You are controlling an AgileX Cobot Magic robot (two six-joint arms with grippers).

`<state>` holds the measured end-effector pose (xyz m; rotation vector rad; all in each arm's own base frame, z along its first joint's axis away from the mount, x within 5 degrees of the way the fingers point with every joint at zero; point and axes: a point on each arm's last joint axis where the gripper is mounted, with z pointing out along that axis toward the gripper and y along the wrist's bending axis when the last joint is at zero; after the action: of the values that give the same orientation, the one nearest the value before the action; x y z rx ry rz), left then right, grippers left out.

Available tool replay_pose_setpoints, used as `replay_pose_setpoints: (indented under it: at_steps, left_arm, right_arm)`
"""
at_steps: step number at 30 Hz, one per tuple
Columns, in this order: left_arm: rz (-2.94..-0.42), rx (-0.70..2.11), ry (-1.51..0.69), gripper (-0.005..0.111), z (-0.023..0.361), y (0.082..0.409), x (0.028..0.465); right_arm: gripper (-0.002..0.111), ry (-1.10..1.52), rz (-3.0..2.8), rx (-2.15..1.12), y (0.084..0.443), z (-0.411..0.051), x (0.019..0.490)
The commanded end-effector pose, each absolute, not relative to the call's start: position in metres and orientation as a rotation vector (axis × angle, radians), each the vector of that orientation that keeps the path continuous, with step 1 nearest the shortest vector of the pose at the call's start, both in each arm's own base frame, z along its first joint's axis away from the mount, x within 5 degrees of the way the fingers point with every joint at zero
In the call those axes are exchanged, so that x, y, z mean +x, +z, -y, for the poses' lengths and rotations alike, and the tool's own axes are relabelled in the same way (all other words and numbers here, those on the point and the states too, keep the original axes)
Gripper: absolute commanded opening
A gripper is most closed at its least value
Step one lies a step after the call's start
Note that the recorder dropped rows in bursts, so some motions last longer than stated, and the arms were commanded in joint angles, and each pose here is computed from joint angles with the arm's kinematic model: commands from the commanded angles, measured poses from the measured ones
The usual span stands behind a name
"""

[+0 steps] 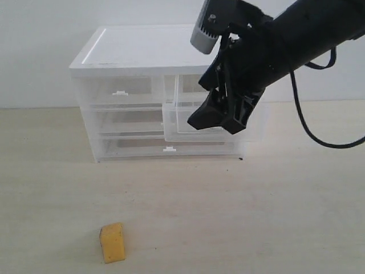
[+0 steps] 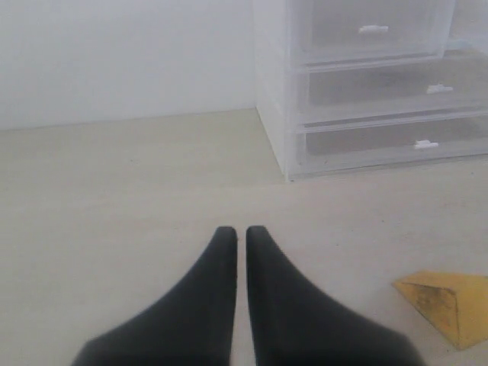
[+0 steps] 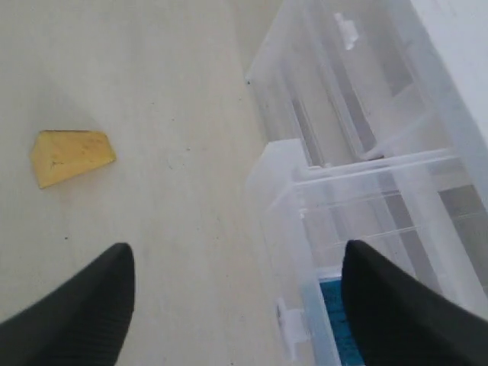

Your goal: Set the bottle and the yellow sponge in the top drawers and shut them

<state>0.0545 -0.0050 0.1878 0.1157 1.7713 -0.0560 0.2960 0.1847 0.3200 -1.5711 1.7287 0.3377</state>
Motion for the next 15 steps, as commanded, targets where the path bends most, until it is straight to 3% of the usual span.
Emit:
replay_pose_setpoints:
  at_steps: [1, 13, 15]
  left_arm:
    - [-1.773, 0.11, -0.071, 0.004, 0.005, 0.187, 0.054]
    - [-1.773, 0.11, -0.071, 0.004, 0.005, 0.187, 0.054]
    - [-1.773, 0.11, -0.071, 0.004, 0.005, 0.187, 0.054]
  right_arm:
    - [0.065, 0.359, -1.738, -1.601, 0.308, -0.194, 0.315]
    - [0.064, 0.324, -1.747, -1.609, 0.284, -0.205, 0.345]
    - [0.056, 0.314, -1.737, -1.612, 0.284, -0.205, 0.346]
